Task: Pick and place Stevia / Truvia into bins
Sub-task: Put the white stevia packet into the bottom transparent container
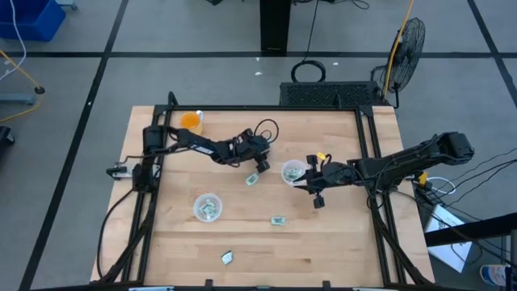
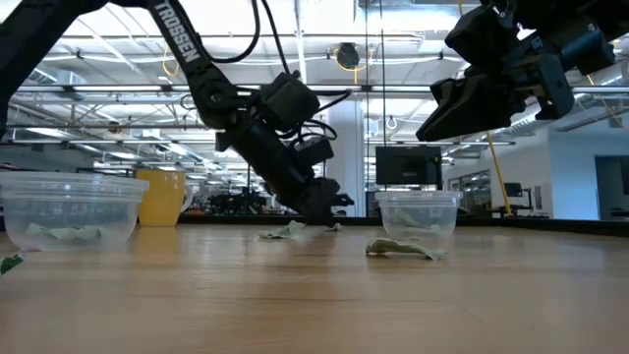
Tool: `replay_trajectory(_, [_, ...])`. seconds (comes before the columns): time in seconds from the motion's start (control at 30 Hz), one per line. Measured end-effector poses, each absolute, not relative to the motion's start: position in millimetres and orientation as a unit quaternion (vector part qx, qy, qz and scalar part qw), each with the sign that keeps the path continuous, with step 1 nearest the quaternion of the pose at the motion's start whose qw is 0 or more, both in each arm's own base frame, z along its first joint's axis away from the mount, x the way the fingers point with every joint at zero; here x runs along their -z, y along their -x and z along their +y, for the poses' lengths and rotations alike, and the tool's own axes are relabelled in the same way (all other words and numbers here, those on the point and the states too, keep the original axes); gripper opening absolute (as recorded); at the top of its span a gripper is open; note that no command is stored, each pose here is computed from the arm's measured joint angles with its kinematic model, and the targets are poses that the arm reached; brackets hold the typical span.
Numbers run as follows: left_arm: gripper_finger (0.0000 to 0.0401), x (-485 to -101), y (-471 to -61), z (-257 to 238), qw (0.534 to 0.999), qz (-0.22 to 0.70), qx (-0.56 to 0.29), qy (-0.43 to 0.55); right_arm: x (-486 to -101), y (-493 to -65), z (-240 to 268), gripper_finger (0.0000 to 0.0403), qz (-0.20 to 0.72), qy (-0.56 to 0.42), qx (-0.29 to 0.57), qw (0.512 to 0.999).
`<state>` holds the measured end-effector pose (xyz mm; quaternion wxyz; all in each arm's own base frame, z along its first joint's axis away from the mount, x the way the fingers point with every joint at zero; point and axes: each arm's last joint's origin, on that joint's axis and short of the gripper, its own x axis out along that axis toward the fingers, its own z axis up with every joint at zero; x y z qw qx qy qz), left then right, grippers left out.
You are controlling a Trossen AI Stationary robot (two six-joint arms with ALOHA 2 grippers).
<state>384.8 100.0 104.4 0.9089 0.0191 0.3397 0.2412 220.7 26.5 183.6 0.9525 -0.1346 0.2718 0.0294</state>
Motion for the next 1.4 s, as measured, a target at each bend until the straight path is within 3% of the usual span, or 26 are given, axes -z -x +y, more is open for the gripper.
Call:
replay_trajectory(0.27, [0.0141,-102.3,-383.1,102.3,0.914,0.353,-0.202,-0.008,-183.6,-220.6,26.5,0.0071,0.272,0.134,-0.029,0.952])
replay_trajectory(0.43, [0.0141,-103.7,-384.9,98.3,0.911,0.352,-0.21,-0.048,-183.6,-220.6,26.5,0.0071,0.272,0.134,-0.029,0.952])
replay_trajectory(1.4, [0.014,-104.5,-385.9,109.0,0.922,0.325,-0.21,-0.027,-183.6,-220.7,26.5,0.0071,0.271,0.149,-0.034,0.95])
